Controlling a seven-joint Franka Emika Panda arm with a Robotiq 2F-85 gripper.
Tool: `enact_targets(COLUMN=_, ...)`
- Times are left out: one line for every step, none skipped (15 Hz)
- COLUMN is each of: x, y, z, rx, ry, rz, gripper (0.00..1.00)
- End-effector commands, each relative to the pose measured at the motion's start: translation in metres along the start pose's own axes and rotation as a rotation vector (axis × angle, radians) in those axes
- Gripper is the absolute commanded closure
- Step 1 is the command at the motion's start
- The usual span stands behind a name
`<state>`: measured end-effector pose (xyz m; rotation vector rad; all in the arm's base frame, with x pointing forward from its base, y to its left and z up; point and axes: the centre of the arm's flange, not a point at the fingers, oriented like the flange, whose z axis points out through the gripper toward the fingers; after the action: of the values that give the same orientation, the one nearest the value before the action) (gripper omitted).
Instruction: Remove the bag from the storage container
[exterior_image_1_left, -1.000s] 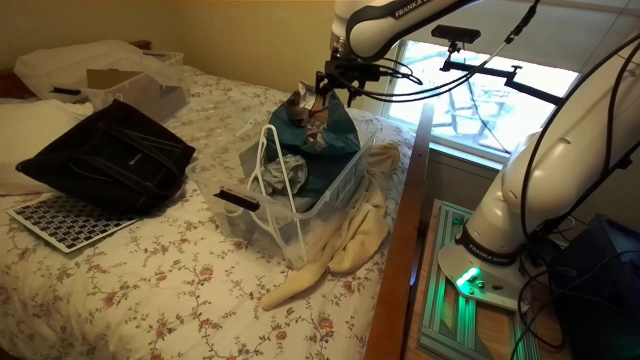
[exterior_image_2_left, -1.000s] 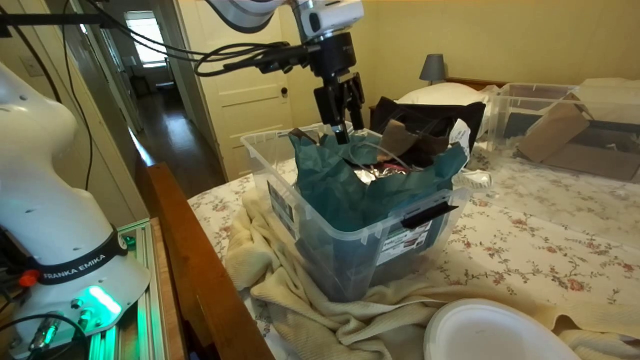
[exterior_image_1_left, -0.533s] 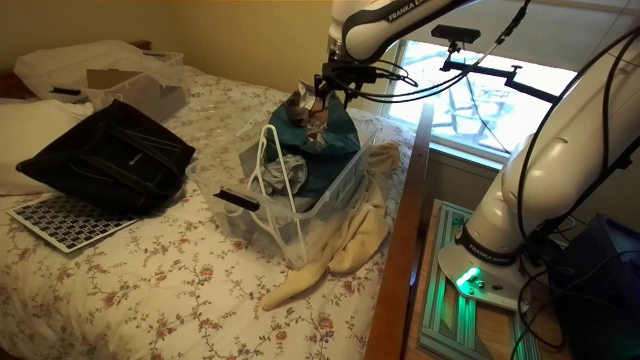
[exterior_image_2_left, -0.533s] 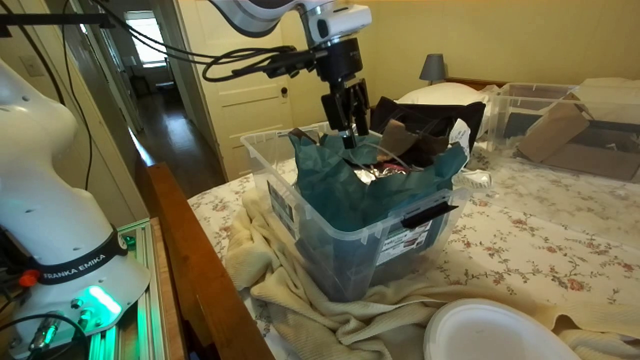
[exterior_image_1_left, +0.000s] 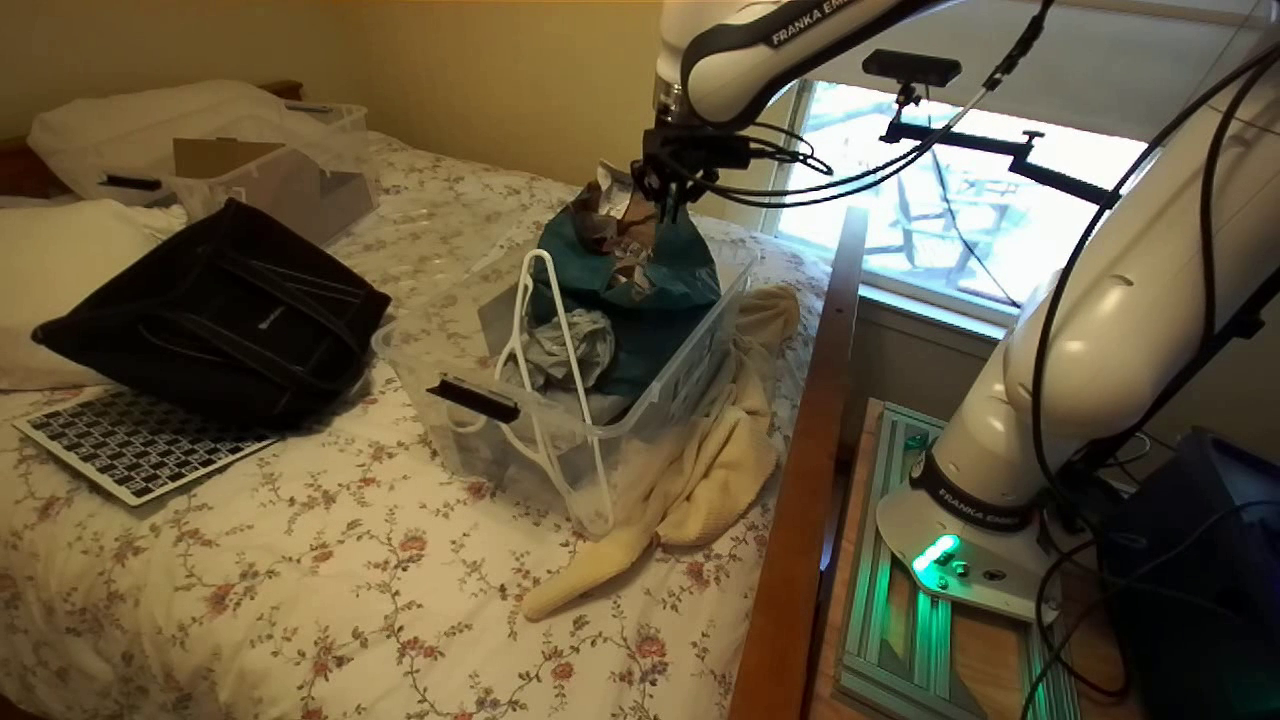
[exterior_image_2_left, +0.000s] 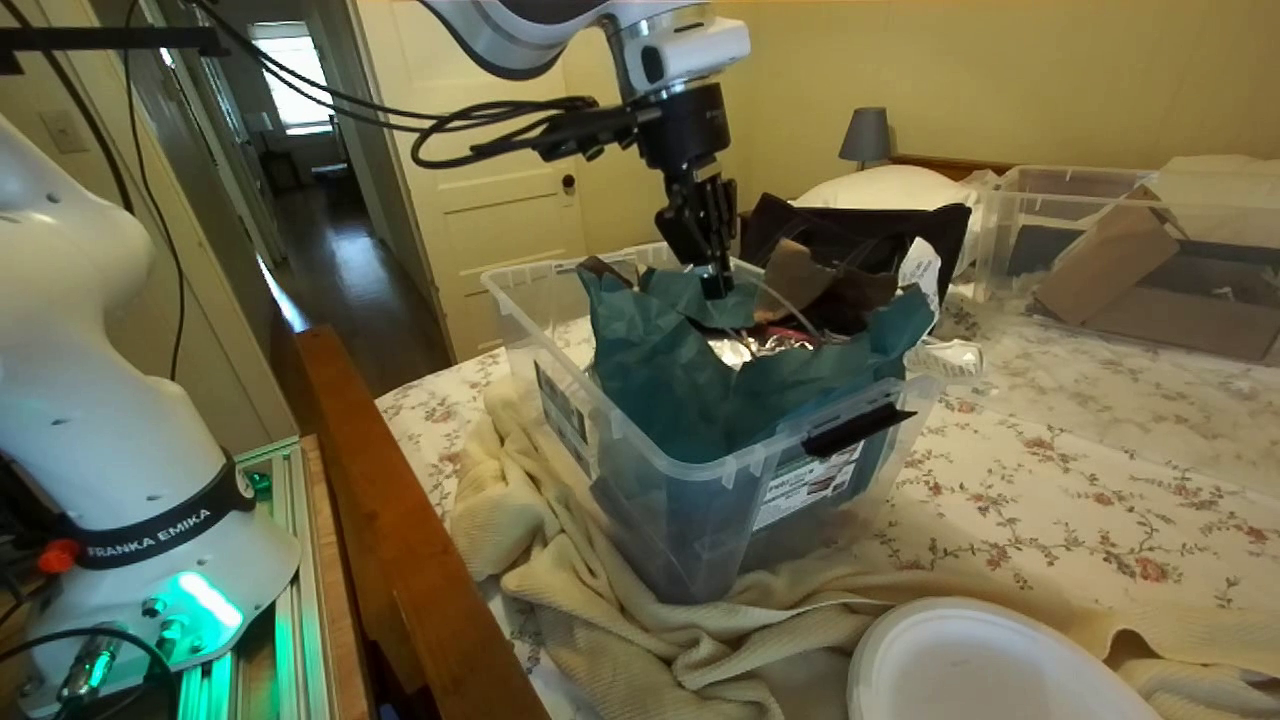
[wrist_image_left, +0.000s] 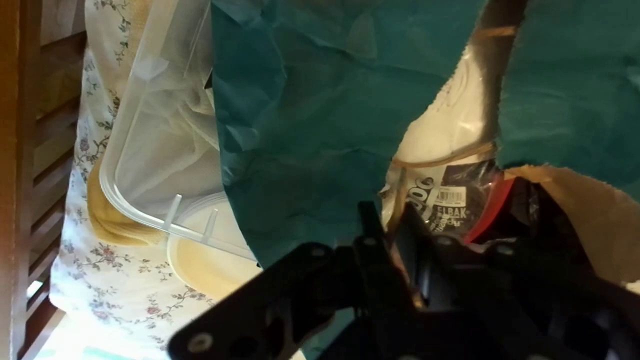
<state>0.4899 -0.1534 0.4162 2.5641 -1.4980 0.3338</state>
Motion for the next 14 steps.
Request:
enact_targets(x=0.004, y=-0.006, z=0.002, rx=0.002, ry=0.004, rz=-0.008, gripper=1.0)
enact_targets(x=0.004, y=-0.006, z=0.003, rx=0.0, ry=0.003, rz=-0.009, gripper=1.0)
enact_targets(x=0.004, y=-0.006, z=0.003, rx=-0.001, ry=0.001, rz=-0.009, gripper=0.99)
enact_targets(x=0.004, y=-0.006, z=0.003, rx=-0.003, ry=0.0, rz=-0.01, gripper=0.99)
enact_targets(x=0.004, y=-0.006, z=0.003, rx=-0.003, ry=-0.001, rz=-0.009, gripper=0.99)
enact_targets(x=0.004, y=-0.005, z=0.001, rx=0.009, ry=-0.005, rz=-0.008, gripper=0.99)
enact_targets(x=0.004, y=-0.004, z=-0.002, rx=0.019, ry=-0.009, rz=-0.005, gripper=0.99)
enact_targets(x=0.004, y=-0.003, z=-0.007, rx=0.033, ry=-0.01, rz=-0.003, gripper=0.99)
enact_targets(x=0.004, y=-0.001, z=-0.014, rx=0.051, ry=-0.012, rz=0.0, gripper=0.99)
enact_targets(x=0.004, y=0.001, z=-0.022, rx=0.063, ry=-0.002, rz=0.005, gripper=0.99)
enact_targets(x=0.005, y=0.003, z=-0.032, rx=0.08, ry=0.007, rz=0.007, gripper=0.99)
enact_targets(x=0.006, y=0.004, z=-0.037, rx=0.081, ry=0.019, rz=0.007, gripper=0.99)
enact_targets(x=0.009, y=0.004, z=-0.039, rx=0.081, ry=0.025, rz=0.008, gripper=0.99)
enact_targets(x=0.01, y=0.004, z=-0.04, rx=0.082, ry=0.029, rz=0.007, gripper=0.99)
